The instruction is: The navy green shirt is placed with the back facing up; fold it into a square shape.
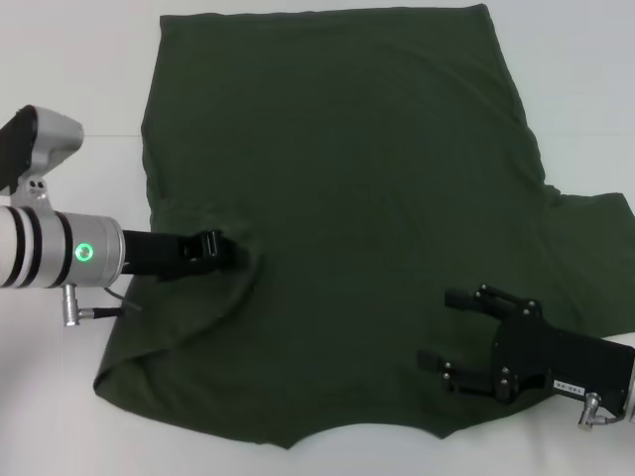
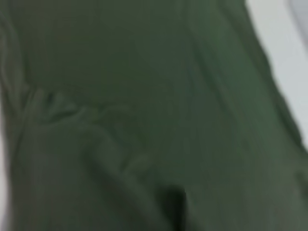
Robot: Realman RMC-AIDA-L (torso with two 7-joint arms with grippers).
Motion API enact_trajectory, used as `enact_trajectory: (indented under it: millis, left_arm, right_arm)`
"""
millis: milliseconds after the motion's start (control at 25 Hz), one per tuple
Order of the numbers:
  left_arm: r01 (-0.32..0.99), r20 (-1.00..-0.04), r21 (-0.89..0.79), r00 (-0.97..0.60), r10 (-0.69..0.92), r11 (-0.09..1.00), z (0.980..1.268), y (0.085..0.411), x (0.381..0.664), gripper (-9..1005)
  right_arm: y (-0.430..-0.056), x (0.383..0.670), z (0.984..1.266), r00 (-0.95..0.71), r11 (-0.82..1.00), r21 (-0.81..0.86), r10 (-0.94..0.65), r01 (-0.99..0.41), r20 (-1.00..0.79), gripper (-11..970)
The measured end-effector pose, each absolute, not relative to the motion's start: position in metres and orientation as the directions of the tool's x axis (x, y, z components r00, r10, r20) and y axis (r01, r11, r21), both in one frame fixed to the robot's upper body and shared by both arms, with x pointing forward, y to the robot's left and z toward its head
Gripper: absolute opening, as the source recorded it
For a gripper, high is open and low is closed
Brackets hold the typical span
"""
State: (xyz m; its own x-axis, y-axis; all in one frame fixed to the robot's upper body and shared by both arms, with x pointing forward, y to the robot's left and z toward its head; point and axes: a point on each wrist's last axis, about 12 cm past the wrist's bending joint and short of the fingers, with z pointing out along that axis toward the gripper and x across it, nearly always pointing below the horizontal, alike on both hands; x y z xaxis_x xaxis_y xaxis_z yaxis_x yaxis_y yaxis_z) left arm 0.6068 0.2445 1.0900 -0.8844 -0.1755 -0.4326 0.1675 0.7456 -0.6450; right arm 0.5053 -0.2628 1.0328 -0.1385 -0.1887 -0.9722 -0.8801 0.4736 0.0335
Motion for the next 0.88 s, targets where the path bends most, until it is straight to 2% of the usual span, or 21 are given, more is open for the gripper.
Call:
enact_trajectory:
  millis: [80,320,440,760,880]
  left_arm:
    - [0.176,-0.429,-0.68,-0.883,-0.191,0.712,1.09,0.245,0.603,68]
    - [0.176,-0.383,-0.745,-0.903,-0.196,0.644,1.087,0.247,0.594,249]
    - [0.219,-0.409,-0.766,-0.891,-0.196,0.604,1.09,0.253,0.588,374]
    - [0.545,-0.657,-0.69,-0.747,-0.098,0.476,1.104,0.294,0.555,662]
    - [0.682,-0.779,-0.572,-0.626,-0.04,0.457,1.103,0.304,0.538,664]
  right_arm:
    - [-0.263,0.504,1.032,-0.141,0.475,0.035,-0.188,-0.879,-0.972,901]
    - [-0.265,0.504,1.032,-0.142,0.477,0.036,-0.188,-0.878,-0.972,901]
    - [-0.265,0.504,1.033,-0.141,0.478,0.035,-0.187,-0.877,-0.972,901]
    - [-0.268,0.504,1.033,-0.142,0.491,0.038,-0.177,-0.87,-0.974,901]
    - [-0.268,0.505,1.034,-0.14,0.495,0.037,-0.171,-0.868,-0.975,901]
